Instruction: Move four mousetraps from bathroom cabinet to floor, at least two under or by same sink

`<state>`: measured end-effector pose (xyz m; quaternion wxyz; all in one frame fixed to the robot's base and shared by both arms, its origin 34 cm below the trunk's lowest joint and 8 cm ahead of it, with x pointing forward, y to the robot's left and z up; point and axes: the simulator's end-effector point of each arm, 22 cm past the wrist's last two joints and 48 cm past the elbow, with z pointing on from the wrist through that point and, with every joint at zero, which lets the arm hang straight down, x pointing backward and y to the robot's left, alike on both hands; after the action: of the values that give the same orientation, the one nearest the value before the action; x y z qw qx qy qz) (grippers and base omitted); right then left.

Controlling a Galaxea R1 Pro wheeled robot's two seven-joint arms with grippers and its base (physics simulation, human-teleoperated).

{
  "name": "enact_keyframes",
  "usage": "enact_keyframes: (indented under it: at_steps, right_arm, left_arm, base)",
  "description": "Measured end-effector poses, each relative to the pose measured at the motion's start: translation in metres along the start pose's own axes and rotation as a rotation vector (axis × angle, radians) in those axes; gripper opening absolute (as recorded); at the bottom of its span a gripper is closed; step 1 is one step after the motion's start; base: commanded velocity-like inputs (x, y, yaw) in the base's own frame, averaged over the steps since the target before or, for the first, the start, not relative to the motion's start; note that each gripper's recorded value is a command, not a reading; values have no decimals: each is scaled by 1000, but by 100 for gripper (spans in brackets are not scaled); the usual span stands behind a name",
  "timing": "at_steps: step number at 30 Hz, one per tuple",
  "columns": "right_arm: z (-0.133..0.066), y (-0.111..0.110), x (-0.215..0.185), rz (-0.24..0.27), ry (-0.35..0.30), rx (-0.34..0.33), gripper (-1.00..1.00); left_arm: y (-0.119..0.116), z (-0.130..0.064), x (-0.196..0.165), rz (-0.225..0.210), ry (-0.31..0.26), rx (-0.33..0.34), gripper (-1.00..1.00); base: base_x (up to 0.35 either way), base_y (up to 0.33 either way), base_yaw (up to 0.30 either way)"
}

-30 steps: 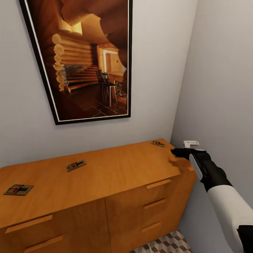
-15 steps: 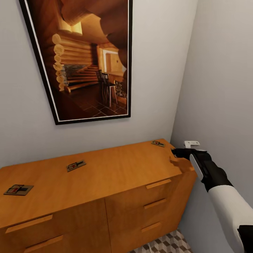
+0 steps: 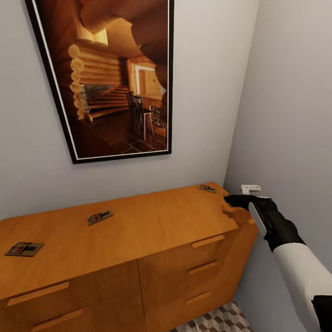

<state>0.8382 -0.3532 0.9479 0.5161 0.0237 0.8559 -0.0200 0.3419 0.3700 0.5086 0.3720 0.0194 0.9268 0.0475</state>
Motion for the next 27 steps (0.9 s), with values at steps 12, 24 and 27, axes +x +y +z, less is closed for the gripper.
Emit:
enact_keyframes:
  at_steps: [12, 24, 27]
  right_arm:
    - [0, 10, 1, 1, 4, -48, 100]
    - [-1, 10, 2, 5, 10, -51, 100]
    - [-1, 10, 2, 7, 11, -52, 100]
  left_arm:
    - [-1, 0, 0, 0, 0, 1, 100]
    - [-1, 0, 0, -1, 0, 1, 100]
    - [-1, 0, 0, -1, 0, 1, 100]
  base:
    - [0, 0, 0]
    - [0, 0, 0]
    - [0, 0, 0]
